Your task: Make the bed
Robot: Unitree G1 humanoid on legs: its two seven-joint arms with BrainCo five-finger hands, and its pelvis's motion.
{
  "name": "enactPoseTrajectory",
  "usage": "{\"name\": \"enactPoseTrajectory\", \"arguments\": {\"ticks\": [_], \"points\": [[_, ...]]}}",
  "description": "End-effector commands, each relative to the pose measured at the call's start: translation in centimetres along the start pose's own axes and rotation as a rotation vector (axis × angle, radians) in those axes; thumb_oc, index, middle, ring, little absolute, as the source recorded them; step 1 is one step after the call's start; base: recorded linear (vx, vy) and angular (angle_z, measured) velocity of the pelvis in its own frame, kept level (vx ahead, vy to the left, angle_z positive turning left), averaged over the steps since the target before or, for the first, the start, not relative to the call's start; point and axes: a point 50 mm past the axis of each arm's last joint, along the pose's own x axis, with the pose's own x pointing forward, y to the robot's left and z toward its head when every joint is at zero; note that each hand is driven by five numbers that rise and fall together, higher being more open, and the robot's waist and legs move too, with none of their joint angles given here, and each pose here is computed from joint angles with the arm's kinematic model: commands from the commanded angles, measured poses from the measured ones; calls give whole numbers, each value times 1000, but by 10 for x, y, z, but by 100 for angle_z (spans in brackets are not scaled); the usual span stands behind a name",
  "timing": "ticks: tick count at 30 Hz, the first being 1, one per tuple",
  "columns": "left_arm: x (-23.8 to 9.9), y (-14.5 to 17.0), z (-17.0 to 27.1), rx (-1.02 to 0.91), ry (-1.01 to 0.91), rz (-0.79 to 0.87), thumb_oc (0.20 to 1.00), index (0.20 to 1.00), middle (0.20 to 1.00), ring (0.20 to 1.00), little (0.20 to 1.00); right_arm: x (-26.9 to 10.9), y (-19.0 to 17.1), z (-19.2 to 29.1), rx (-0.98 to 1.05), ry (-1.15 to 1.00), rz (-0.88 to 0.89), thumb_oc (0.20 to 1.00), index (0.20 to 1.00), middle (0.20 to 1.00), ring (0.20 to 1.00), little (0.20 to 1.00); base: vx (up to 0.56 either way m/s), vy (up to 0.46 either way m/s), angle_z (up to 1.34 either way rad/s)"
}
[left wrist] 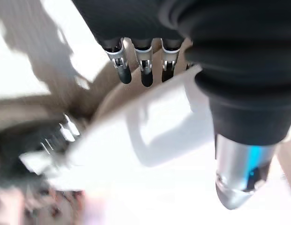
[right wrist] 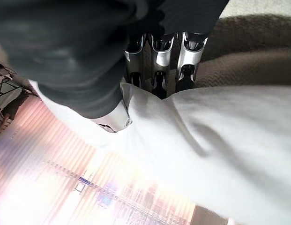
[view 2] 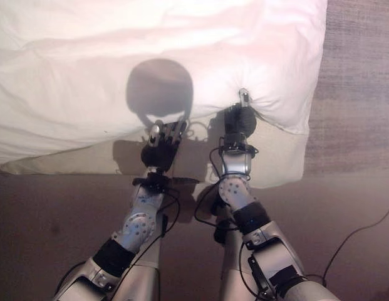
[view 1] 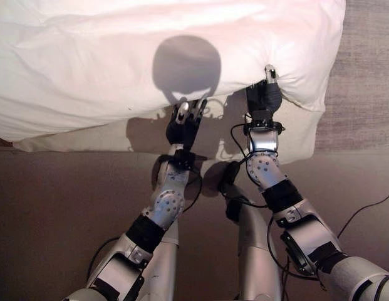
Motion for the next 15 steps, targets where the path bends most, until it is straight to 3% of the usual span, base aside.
{"name": "enactPoseTrajectory", "arguments": {"ticks": [1,7,15], "points": [[5,-60,-2,-101,-3,-277,1000,1000,1000,1000,1000,6,33,27,30,-155,174,200,200,200,200,200,0,0,0],[9,-88,-9,-205,5,-366,1000,1000,1000,1000,1000,6,31,22,36,-142,164,200,200,200,200,200,0,0,0],[10,-87,12,-221,-98,-381,1000,1000,1000,1000,1000,4,28,22,42,-136,162,200,200,200,200,200,0,0,0]]}}
